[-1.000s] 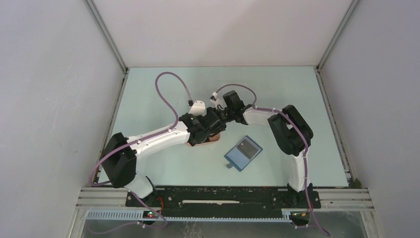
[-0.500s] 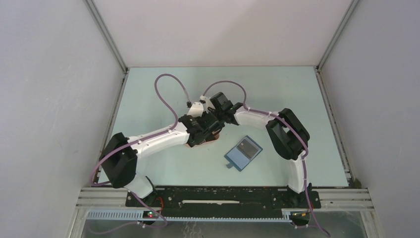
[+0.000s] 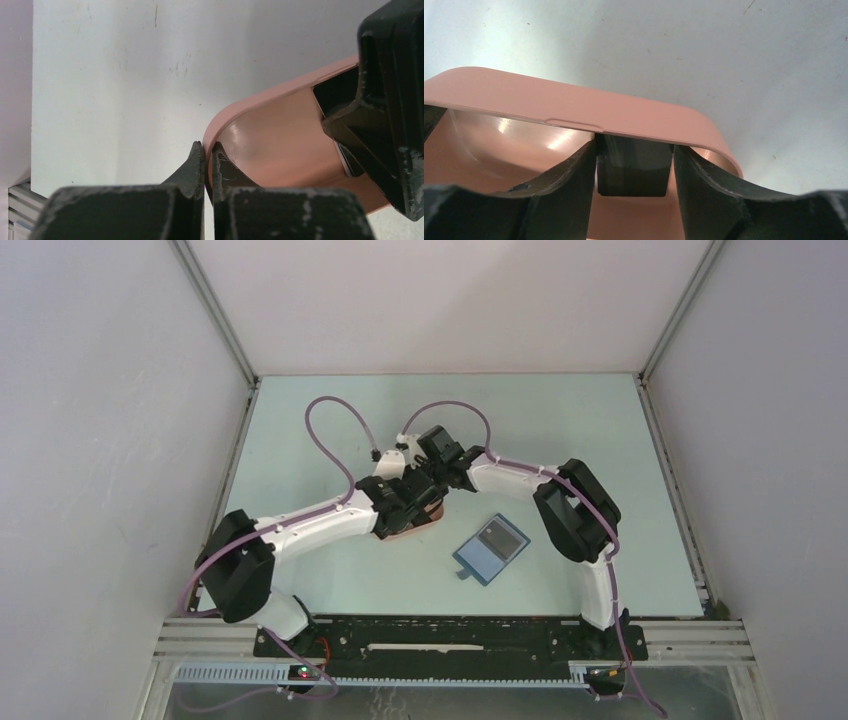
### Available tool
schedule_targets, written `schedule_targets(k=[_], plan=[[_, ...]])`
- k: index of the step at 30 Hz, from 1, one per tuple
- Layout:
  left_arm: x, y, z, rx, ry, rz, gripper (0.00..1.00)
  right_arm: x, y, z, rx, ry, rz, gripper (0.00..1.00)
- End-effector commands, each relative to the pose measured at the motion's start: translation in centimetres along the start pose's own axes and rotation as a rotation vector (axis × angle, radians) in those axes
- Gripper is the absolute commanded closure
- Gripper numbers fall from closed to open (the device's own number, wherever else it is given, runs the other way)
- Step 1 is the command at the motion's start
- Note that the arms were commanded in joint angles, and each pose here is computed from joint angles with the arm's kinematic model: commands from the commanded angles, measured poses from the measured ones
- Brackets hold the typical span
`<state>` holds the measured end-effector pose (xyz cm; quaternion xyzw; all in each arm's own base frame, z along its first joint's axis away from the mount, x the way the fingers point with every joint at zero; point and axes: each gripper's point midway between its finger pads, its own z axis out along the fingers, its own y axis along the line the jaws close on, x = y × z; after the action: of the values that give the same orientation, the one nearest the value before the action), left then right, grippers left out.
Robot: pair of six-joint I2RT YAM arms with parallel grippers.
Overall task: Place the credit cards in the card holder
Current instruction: Pick up the credit card from the storage box.
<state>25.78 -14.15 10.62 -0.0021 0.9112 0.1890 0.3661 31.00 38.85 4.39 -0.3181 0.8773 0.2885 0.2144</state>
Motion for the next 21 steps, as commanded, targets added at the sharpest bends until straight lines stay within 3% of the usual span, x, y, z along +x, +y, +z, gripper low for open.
schedule_targets(k=[1,8,21], plan=[[-2.5,-6.8,-3.4,0.332,-0.022,-0.212,1.00,3.0,-2.7,3.8,0.102,0.057,-0.037,0.41],[-1.0,-6.3,-2.3,0.291,-0.002,-0.190,1.00,1.5,-3.0,2.1,0.005,0.029,0.033,0.55],[1.6,-6.0,0.7,0.215,0.062,-0.174,1.00,0.9,-0.9,0.5,-0.270,0.038,0.163,0.58]])
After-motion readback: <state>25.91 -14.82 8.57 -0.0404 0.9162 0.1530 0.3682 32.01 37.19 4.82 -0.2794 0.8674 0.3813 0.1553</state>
